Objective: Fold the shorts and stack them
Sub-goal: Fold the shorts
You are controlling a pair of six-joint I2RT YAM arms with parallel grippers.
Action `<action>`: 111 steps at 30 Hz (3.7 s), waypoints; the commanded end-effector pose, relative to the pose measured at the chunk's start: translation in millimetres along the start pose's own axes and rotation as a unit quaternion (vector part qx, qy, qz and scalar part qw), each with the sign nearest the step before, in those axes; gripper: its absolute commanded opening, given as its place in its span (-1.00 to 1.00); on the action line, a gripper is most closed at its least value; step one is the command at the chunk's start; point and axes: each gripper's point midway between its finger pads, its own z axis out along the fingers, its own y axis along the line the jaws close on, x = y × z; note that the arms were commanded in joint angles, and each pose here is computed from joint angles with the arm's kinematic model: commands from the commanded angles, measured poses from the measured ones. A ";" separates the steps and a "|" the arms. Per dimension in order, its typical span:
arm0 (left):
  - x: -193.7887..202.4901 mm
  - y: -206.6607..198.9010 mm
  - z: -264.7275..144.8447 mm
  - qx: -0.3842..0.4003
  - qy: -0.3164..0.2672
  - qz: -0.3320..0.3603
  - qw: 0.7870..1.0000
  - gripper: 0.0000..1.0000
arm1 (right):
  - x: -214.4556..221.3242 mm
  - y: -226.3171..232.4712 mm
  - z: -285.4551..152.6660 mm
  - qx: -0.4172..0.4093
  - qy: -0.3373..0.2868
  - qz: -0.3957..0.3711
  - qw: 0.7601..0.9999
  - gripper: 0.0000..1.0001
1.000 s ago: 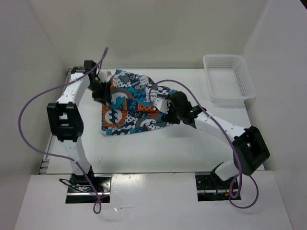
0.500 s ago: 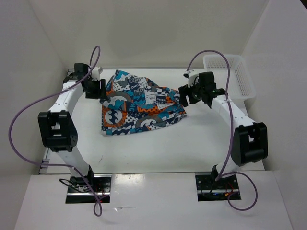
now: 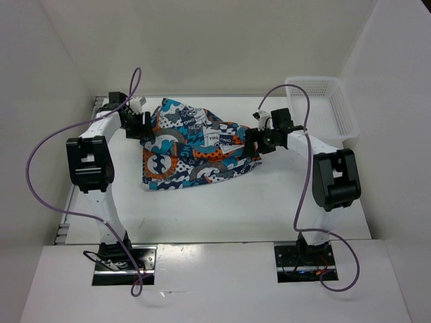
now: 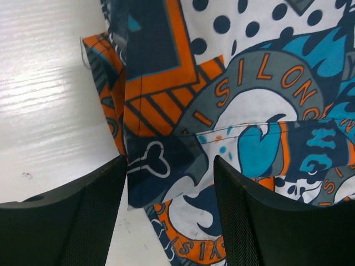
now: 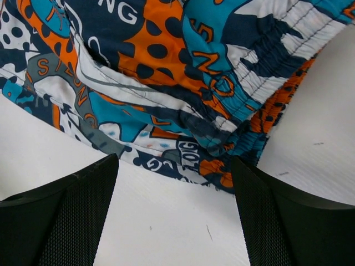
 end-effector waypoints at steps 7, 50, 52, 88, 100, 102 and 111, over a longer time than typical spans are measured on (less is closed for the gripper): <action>-13.3 -11.2 2.0 0.041 -0.010 0.004 0.999 -0.22 | -29.6 -0.3 15.4 -0.030 -0.038 -0.021 0.999 0.52; -106.7 -27.6 -115.1 0.002 -0.140 0.048 0.989 -1.00 | -140.2 -5.7 -17.8 0.051 -0.139 -0.155 0.977 -1.00; -110.1 -39.1 -145.6 0.009 -0.157 0.053 0.986 -1.00 | -143.5 10.0 -35.8 0.032 -0.142 -0.191 0.971 -1.00; 198.0 -68.0 -106.2 -0.045 0.196 0.015 0.979 -0.86 | 59.5 -11.9 -53.7 0.058 0.081 -0.364 0.926 -0.99; 166.7 -85.2 -95.8 0.043 0.164 -0.023 0.985 0.13 | 37.7 1.0 -51.3 0.047 0.043 -0.326 0.943 0.06; 156.1 -81.7 -77.1 0.052 0.170 -0.028 0.984 0.13 | 38.8 6.4 -50.2 0.037 0.038 -0.306 0.951 0.09; 172.7 -65.6 -40.6 0.047 0.228 -0.051 0.971 -0.01 | 37.8 1.8 -43.6 0.043 0.034 -0.302 0.952 0.09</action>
